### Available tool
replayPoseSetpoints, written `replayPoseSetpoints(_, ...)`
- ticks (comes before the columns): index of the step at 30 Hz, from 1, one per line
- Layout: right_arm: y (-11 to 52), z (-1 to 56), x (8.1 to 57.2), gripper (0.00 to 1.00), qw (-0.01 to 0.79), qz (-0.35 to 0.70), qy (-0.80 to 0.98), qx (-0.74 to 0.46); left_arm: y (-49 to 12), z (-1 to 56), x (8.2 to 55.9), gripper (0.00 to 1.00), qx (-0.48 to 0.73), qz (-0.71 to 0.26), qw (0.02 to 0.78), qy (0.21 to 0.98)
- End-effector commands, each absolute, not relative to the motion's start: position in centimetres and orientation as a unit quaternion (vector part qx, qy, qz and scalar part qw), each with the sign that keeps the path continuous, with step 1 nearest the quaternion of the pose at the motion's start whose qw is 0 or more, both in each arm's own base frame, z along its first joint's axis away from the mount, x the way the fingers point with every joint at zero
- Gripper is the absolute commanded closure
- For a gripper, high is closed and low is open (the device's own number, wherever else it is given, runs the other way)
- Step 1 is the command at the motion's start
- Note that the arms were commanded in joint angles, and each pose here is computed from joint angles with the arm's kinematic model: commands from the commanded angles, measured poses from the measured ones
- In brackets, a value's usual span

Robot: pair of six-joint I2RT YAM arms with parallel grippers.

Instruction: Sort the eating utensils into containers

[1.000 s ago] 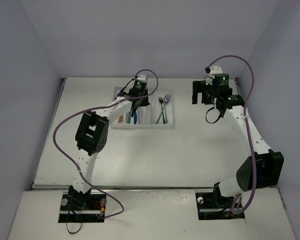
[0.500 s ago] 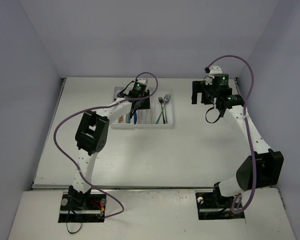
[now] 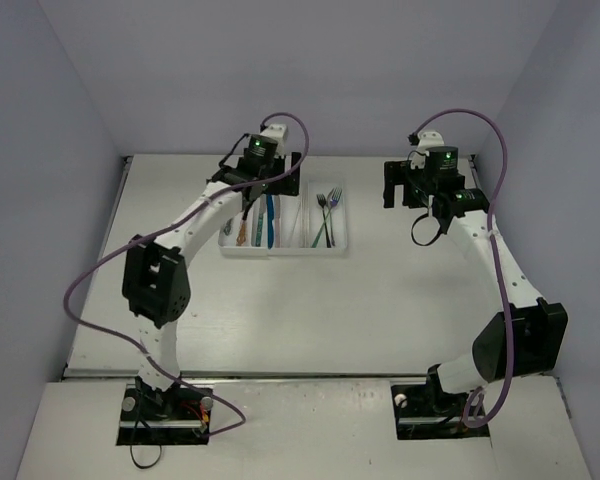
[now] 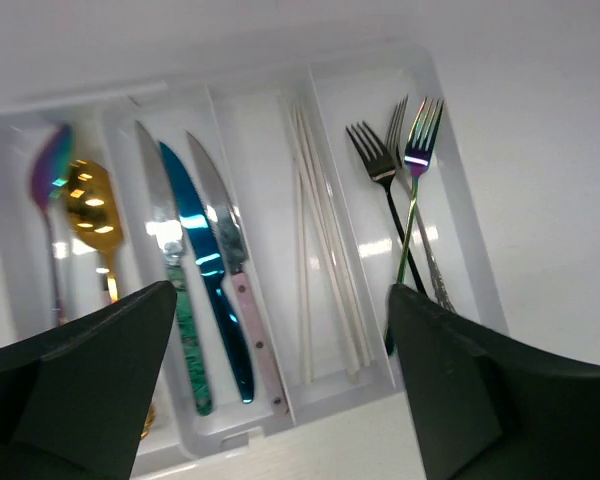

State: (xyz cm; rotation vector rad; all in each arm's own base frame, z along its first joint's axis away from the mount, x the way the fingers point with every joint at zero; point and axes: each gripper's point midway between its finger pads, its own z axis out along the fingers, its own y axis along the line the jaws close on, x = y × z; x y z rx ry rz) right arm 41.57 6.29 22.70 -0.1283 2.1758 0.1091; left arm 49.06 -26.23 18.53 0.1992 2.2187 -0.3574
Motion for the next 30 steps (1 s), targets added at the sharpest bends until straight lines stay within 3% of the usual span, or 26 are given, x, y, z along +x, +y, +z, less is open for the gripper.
replayPoseSetpoints(1,5.2,26.1,43.2,0.00,0.509,0.018,0.859,-0.060,-19.8,31.3,47.6,0.13,0.093,-0.104,0.531,0.836)
replayPoseSetpoints(7,4.7,23.1,43.5,0.00,0.479,0.009,0.876,-0.058,-12.3,30.1,44.2,0.12,0.081,-0.054,0.506,0.857)
replayPoseSetpoints(14,5.1,17.1,43.6,0.00,0.424,0.025,0.904,-0.044,-3.8,23.2,39.4,0.12,0.046,0.018,0.440,0.896)
replayPoseSetpoints(18,4.4,15.8,43.8,0.00,0.412,0.015,0.910,-0.035,-1.7,19.8,37.2,0.11,0.043,0.032,0.402,0.914)
replayPoseSetpoints(30,4.1,14.7,43.4,0.00,0.402,0.016,0.915,-0.031,-0.1,18.7,35.3,0.11,0.018,0.037,0.390,0.920)
